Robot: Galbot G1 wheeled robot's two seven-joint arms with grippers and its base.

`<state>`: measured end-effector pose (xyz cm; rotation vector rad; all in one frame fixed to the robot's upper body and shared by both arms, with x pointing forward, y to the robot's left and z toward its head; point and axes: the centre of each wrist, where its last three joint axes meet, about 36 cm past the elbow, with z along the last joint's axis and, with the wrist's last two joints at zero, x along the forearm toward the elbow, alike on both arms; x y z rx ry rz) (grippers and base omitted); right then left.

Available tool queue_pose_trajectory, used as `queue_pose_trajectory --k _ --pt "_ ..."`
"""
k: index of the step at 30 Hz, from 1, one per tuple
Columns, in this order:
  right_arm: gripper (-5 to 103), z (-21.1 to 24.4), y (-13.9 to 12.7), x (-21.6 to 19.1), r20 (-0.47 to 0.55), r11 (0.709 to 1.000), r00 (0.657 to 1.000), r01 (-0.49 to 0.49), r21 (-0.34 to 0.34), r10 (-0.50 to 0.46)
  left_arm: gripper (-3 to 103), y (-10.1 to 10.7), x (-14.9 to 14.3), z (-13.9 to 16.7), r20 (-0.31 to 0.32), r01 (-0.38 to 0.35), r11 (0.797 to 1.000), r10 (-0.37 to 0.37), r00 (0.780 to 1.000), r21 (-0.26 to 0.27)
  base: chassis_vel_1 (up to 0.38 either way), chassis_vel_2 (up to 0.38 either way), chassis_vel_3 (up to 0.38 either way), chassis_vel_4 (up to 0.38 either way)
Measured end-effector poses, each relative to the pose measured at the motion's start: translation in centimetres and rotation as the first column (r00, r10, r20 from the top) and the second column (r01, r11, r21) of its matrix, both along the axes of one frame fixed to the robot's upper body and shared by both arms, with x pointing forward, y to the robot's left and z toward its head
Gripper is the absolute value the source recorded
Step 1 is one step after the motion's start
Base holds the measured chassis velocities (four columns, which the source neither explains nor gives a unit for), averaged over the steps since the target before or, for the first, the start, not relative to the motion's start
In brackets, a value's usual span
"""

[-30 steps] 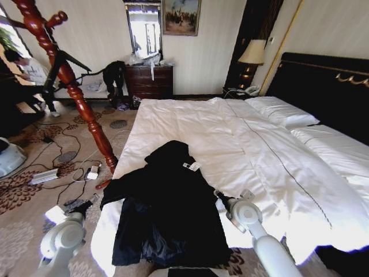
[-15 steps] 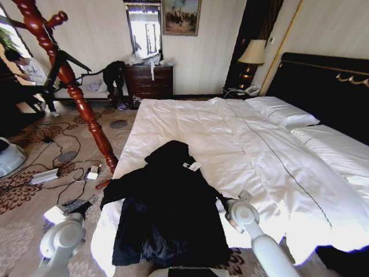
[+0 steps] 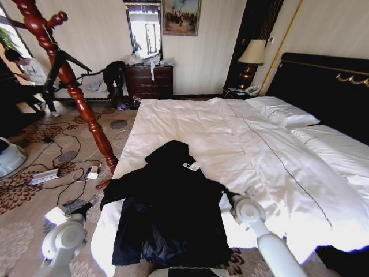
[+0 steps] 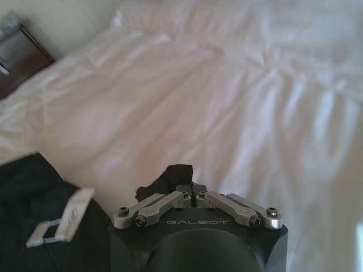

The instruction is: Pick up the clothes from the bed and hang them on the clothes hanger.

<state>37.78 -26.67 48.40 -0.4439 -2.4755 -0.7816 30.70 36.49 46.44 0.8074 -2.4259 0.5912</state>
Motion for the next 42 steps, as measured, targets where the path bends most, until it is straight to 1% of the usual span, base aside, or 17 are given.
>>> queue_pose_trajectory --k 3,10,14,17,19,23,27,29,30,31,32,33,34,35,36,39,42 --pt "0 2.7 -1.3 -0.5 0.085 0.997 0.996 0.0 -0.071 0.006 100 -0.1 -0.1 0.1 0.003 0.0 1.0 0.0 1.0 -0.001 0.0 0.0 0.0 0.0" --pt "0 4.6 -2.5 -1.1 0.149 0.99 0.989 0.018 -0.137 0.002 100 -0.6 -0.1 0.2 0.008 0.004 1.0 -0.004 1.0 -0.012 0.0 0.0 0.0 0.0" --pt "0 6.5 -4.7 -0.7 0.219 0.979 0.974 0.096 -0.182 -0.055 100 -0.8 -0.3 0.4 0.014 0.009 1.0 -0.009 1.0 -0.012 0.0 0.0 0.0 0.0" --pt "0 7.2 -5.5 -0.7 0.249 0.97 0.965 0.132 -0.203 -0.08 100 -0.8 -0.3 0.6 0.016 0.009 1.0 -0.009 1.0 -0.009 0.0 0.0 0.0 0.0" --pt "0 9.1 -6.4 -1.1 0.309 0.958 0.945 0.182 -0.223 -0.107 100 -0.7 -0.4 0.8 0.02 0.008 1.0 -0.008 1.0 -0.007 0.0 0.0 0.0 0.0" --pt "0 10.8 -7.4 -1.8 0.361 0.945 0.923 0.228 -0.235 -0.133 100 -0.9 -0.6 0.8 0.021 0.006 1.0 -0.005 1.0 -0.011 0.0 0.0 0.0 0.0" --pt "0 10.6 -8.1 -1.8 0.352 0.936 0.923 0.25 -0.248 -0.153 100 -1.2 -0.7 0.9 0.024 0.011 1.0 -0.01 1.0 -0.014 0.0 0.0 0.0 0.0" --pt "-1 8.4 -9.1 -0.6 0.315 0.908 0.93 0.29 -0.304 -0.191 100 -1.6 -0.8 1.0 0.025 0.016 1.0 -0.015 1.0 -0.012 0.0 0.0 0.0 0.0" --pt "-1 8.4 -9.1 -0.6 0.315 0.908 0.93 0.29 -0.304 -0.191 100 -1.6 -0.8 1.0 0.025 0.016 1.0 -0.015 1.0 -0.012 0.0 0.0 0.0 0.0" --pt "4 7.9 -9.4 -0.3 0.31 0.899 0.929 0.3 -0.318 -0.201 100 -1.6 -0.9 1.0 0.025 0.017 1.0 -0.016 1.0 -0.012 0.0 0.0 0.0 0.0" --pt "10 6.3 -10.2 0.7 0.297 0.875 0.926 0.332 -0.352 -0.232 100 -1.8 -1.0 1.1 0.027 0.021 1.0 -0.021 0.999 -0.01 0.0 0.0 0.0 0.0" --pt "10 5.6 -10.6 1.2 0.288 0.862 0.924 0.348 -0.369 -0.249 100 -1.9 -1.1 1.2 0.028 0.024 1.0 -0.024 0.999 -0.009 0.0 0.0 0.0 0.0" --pt "15 4.6 -11.3 1.8 0.275 0.847 0.922 0.366 -0.385 -0.273 100 -2.0 -1.2 1.3 0.028 0.029 1.0 -0.029 0.999 -0.006 0.0 0.0 0.0 0.0" --pt "20 4.3 -11.6 2.1 0.27 0.842 0.92 0.374 -0.39 -0.284 100 -2.0 -1.3 1.4 0.029 0.032 0.999 -0.032 0.999 -0.003 0.0 0.0 0.0 0.0" --pt "20 4.3 -11.6 2.1 0.27 0.842 0.92 0.374 -0.39 -0.284 100 -2.0 -1.3 1.4 0.029 0.032 0.999 -0.032 0.999 -0.003 0.0 0.0 0.0 0.0" --pt "37 3.1 -13.2 3.3 0.26 0.802 0.896 0.44 -0.405 -0.361 100 -1.8 -1.4 2.2 0.046 0.051 0.999 -0.052 0.998 0.018 0.0 0.0 0.0 0.0" --pt "42 3.2 -13.6 3.4 0.274 0.793 0.884 0.463 -0.395 -0.38 100 -1.8 -1.5 2.8 0.06 0.066 0.998 -0.067 0.996 0.021 0.0 0.0 0.0 0.0"
